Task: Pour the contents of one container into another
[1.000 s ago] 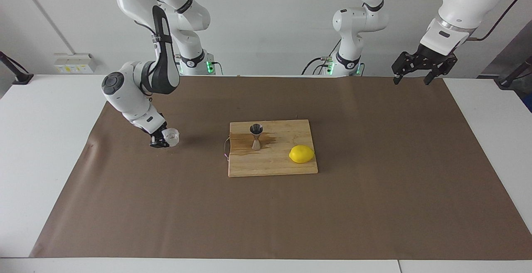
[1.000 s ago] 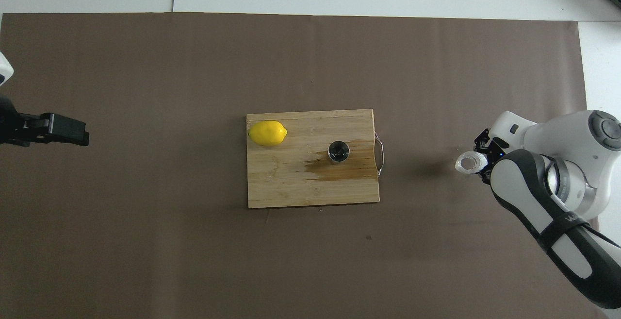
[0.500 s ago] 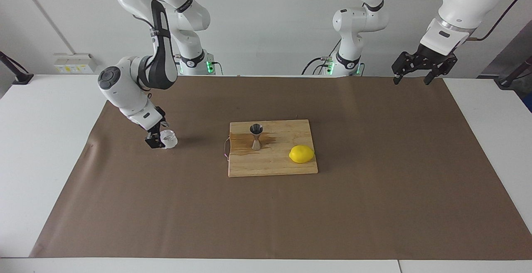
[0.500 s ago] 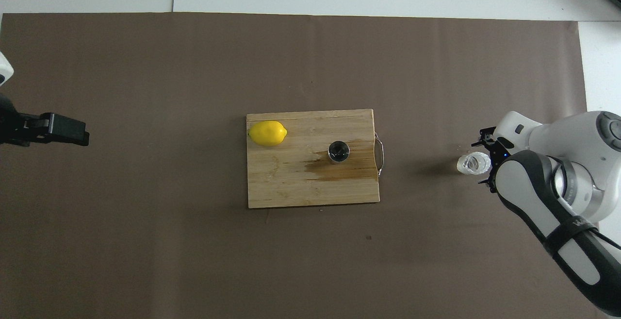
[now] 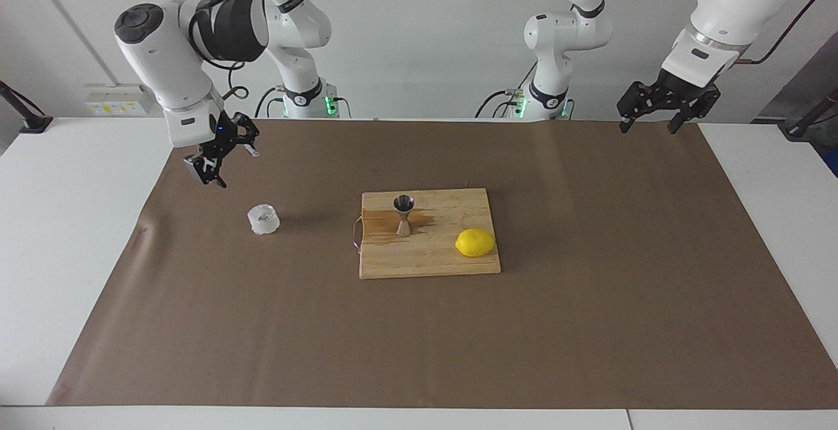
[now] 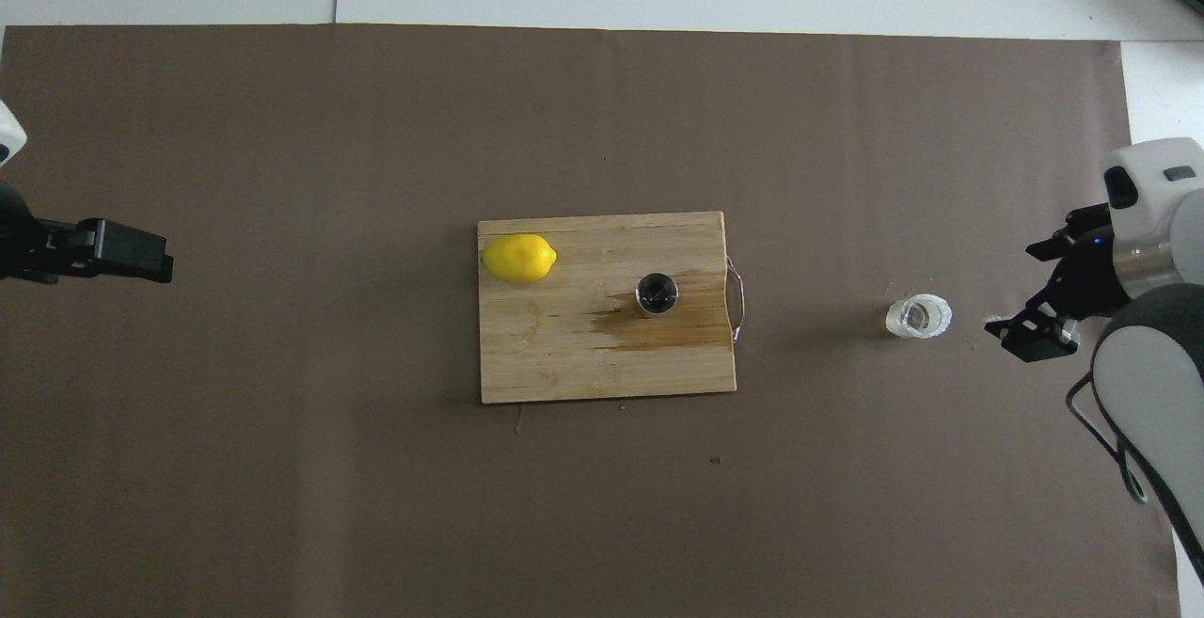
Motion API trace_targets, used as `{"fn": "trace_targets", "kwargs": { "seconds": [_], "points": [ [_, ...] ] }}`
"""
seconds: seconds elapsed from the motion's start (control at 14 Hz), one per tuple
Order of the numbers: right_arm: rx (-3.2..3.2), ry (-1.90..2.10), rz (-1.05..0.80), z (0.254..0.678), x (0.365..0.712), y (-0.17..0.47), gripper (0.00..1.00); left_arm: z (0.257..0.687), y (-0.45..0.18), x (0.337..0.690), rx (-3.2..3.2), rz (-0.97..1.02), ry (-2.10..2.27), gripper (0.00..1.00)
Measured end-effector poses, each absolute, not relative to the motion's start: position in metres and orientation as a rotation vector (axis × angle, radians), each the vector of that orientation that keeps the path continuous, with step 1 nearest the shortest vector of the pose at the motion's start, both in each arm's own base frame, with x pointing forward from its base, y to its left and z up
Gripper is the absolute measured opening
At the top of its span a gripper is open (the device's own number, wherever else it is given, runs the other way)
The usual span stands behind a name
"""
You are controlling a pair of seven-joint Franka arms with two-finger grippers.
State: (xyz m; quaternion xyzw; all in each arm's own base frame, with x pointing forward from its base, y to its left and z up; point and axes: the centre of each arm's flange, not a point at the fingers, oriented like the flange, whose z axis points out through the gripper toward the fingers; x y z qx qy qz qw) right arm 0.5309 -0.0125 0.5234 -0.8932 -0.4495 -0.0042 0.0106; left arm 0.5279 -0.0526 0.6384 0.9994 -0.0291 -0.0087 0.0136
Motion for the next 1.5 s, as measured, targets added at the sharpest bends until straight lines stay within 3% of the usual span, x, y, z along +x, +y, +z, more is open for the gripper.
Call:
{"fn": "trace_targets", "kwargs": {
  "seconds": [0.86, 1.5],
  "points": [
    [-3.161, -0.239, -0.060, 0.583, 0.537, 0.010, 1.00, 0.638, -0.053, 0.528, 3.113, -0.027, -0.091, 1.00],
    [-3.163, 0.063, -0.060, 0.618, 0.541, 0.018, 1.00, 0.638, -0.053, 0.528, 3.113, -0.027, -0.091, 1.00]
  ]
}}
